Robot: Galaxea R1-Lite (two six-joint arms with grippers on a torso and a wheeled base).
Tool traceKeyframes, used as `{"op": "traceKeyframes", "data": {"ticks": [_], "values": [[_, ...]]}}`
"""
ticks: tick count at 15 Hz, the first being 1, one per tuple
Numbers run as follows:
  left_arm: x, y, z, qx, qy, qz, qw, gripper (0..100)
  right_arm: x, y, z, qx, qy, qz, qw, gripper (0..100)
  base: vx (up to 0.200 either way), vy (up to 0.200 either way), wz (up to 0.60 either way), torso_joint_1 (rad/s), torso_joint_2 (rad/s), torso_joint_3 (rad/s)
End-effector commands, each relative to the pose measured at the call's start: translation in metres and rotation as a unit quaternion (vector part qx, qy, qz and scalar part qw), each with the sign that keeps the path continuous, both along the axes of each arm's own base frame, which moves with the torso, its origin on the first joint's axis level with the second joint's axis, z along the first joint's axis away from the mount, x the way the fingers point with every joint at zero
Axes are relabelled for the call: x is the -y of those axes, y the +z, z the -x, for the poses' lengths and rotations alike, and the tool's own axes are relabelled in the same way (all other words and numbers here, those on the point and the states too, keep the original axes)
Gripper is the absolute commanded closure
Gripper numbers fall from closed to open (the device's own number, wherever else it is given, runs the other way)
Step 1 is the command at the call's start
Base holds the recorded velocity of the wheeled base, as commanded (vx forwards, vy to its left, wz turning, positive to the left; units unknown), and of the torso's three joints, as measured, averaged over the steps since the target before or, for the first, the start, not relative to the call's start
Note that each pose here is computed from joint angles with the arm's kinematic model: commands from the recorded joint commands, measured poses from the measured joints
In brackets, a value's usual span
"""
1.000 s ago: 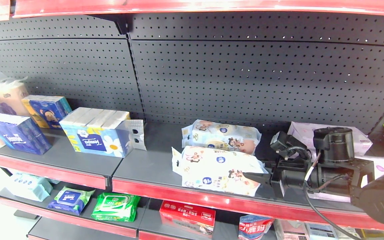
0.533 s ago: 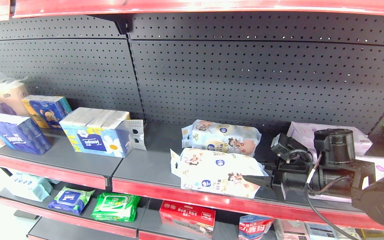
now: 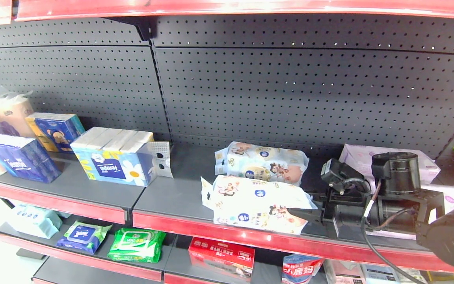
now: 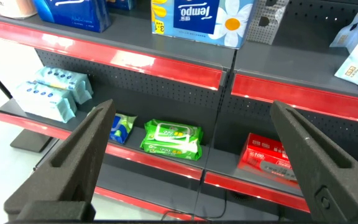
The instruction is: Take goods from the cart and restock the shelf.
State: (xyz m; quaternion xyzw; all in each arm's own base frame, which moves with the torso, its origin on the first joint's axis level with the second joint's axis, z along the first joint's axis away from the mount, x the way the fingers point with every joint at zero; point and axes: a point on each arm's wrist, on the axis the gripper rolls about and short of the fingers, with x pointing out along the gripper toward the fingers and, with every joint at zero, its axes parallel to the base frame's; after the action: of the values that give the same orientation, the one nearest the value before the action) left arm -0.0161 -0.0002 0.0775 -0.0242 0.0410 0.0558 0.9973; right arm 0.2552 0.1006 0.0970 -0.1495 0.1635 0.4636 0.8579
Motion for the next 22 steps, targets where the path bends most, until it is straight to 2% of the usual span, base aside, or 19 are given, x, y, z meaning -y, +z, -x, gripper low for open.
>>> {"op": "traceKeyframes", "data": {"ticks": [1, 12, 22], "values": [[0.0000, 0.0000, -0.0001, -0.001, 0.000, 0.000, 1.0000, 0, 0.0027, -0.0005, -0.0013, 0.002, -0.004, 0.002, 1.000, 100, 0.000, 0.000, 0.00, 0.000, 0.00, 0.000], [0.0000, 0.0000, -0.0001, -0.001, 0.000, 0.000, 1.0000, 0, 0.0052, -0.0027, -0.0010, 0.019, 0.010, 0.018, 1.000, 100, 0.000, 0.000, 0.00, 0.000, 0.00, 0.000], [0.0000, 0.0000, -0.0001, -0.001, 0.000, 0.000, 1.0000, 0, -0.0008, -0.0034, 0.0002, 0.012, 0.014, 0.015, 1.000, 100, 0.000, 0.000, 0.00, 0.000, 0.00, 0.000]]}}
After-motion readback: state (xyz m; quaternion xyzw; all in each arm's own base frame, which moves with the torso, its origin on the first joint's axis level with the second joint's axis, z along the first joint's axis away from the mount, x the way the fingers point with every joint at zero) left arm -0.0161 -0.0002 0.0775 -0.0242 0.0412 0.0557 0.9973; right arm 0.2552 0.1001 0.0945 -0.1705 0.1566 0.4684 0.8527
